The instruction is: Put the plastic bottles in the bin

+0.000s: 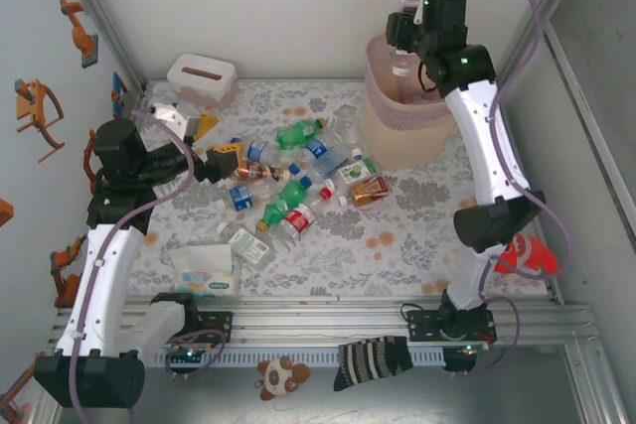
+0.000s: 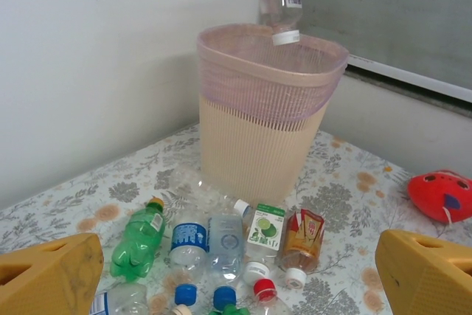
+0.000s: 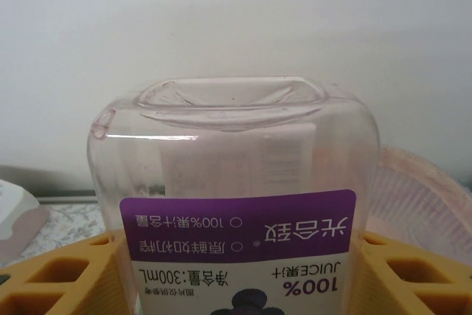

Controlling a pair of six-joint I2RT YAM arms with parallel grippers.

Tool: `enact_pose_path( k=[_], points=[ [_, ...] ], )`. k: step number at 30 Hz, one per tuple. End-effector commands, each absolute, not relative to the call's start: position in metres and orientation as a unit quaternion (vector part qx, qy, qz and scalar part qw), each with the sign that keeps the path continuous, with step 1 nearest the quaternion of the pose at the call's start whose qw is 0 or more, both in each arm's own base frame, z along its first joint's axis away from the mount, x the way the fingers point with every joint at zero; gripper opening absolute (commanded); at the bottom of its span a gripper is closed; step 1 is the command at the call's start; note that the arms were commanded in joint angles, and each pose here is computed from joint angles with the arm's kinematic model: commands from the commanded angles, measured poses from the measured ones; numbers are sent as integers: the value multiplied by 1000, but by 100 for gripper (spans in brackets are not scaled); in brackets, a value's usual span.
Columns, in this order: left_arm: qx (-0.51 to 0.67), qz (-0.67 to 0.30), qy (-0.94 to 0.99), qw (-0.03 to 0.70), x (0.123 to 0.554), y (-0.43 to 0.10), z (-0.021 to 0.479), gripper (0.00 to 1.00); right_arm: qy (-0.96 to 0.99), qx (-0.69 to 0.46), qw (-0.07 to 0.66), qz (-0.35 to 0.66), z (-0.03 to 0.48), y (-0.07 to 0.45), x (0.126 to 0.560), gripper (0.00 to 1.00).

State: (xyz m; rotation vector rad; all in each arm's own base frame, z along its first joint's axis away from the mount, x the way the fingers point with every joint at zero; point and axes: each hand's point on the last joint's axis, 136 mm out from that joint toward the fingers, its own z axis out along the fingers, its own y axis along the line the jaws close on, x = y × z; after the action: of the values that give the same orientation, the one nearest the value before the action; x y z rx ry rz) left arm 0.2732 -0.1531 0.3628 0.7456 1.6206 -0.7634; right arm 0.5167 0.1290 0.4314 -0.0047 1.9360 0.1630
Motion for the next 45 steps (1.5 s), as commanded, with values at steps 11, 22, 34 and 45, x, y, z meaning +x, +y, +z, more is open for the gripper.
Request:
enact_pose_path(
  k=[11, 22, 34, 45],
  points=[
    [332, -321, 682, 568, 267, -157, 364, 95, 897, -13, 424, 125, 329, 116, 540, 52],
    [333, -314, 684, 568, 266, -157, 363, 95, 923, -37, 326, 200, 260, 148, 536, 51],
    [331, -314, 688, 564, 268, -160, 361, 95, 958, -112, 181, 195, 172, 155, 508, 57],
    [330, -313, 692, 561, 270, -161, 358, 96, 967, -102, 160, 168, 152, 144, 508, 69]
  ],
)
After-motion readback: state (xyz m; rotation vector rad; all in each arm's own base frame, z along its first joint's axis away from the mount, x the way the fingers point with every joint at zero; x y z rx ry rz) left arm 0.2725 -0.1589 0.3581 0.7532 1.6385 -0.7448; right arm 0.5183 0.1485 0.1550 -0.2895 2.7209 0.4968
